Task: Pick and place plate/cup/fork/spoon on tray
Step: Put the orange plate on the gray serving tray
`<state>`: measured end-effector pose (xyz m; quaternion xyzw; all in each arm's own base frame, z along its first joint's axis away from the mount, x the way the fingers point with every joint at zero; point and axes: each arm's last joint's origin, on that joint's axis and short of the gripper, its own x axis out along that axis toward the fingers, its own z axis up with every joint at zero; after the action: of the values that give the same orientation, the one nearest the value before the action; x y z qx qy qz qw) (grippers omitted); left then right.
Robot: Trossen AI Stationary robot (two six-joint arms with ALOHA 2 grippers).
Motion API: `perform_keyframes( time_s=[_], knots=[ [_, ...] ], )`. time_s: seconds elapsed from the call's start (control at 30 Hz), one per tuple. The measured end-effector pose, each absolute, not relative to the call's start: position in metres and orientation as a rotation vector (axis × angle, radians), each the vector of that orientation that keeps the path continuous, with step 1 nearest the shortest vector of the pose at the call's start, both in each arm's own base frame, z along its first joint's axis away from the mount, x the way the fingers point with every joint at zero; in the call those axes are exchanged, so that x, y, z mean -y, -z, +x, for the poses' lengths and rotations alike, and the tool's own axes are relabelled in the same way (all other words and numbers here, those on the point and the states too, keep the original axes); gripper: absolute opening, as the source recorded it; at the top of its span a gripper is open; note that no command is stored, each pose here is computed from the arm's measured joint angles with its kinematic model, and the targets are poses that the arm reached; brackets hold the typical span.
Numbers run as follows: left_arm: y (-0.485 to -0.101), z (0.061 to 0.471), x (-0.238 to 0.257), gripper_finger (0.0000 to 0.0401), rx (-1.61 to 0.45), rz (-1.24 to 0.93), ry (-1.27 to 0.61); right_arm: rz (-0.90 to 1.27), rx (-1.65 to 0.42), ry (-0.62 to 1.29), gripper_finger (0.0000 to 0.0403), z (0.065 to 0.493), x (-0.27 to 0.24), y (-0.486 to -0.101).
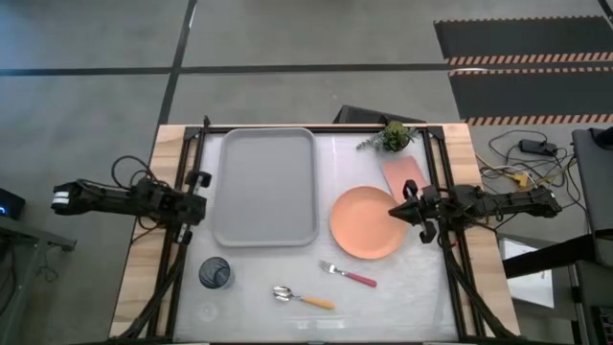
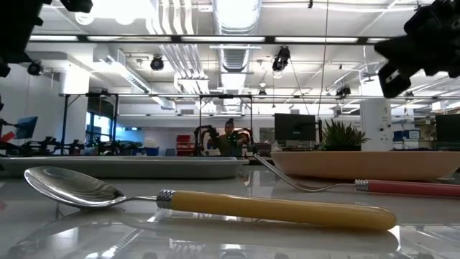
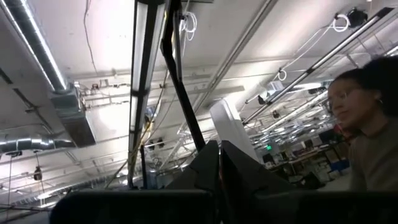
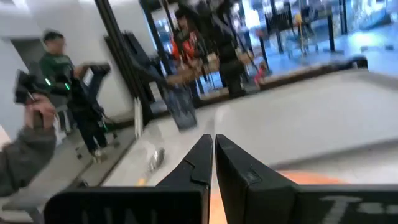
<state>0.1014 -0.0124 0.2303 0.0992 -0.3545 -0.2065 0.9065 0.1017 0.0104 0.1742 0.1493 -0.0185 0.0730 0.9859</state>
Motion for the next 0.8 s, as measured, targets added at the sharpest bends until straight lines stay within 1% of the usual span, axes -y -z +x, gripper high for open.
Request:
perform_keyframes(
  time_s=[0.07, 0.2, 0.33, 0.5, 0.67, 0.8],
  knots=[
    [-0.231, 0.101, 0.012, 0.0, 0.738, 0.205, 0.422, 0.257, 0.11, -0.171, 0.0009, 0.101, -0.011, -0.181],
    [-0.234, 0.102, 0.012, 0.0, 0.742, 0.198, 0.393, 0.083, 0.289, -0.261, 0.0009, 0.097, -0.013, -0.197],
    [-0.249, 0.11, 0.012, 0.0, 0.762, 0.25, 0.383, -0.026, 0.429, -0.356, 0.0009, 0.091, -0.016, -0.209],
    [-0.275, 0.135, 0.012, 0.0, 0.73, 0.219, 0.361, -0.061, 0.464, -0.366, 0.0009, 0.089, -0.016, -0.211],
    [-0.298, 0.175, 0.008, 0.0, 0.667, 0.062, 0.278, -0.116, 0.502, -0.334, 0.0009, 0.086, -0.015, -0.217],
    [-0.302, 0.209, 0.004, 0.0, 0.532, -0.106, 0.161, -0.122, 0.534, -0.281, 0.0009, 0.083, -0.014, -0.229]
  ],
)
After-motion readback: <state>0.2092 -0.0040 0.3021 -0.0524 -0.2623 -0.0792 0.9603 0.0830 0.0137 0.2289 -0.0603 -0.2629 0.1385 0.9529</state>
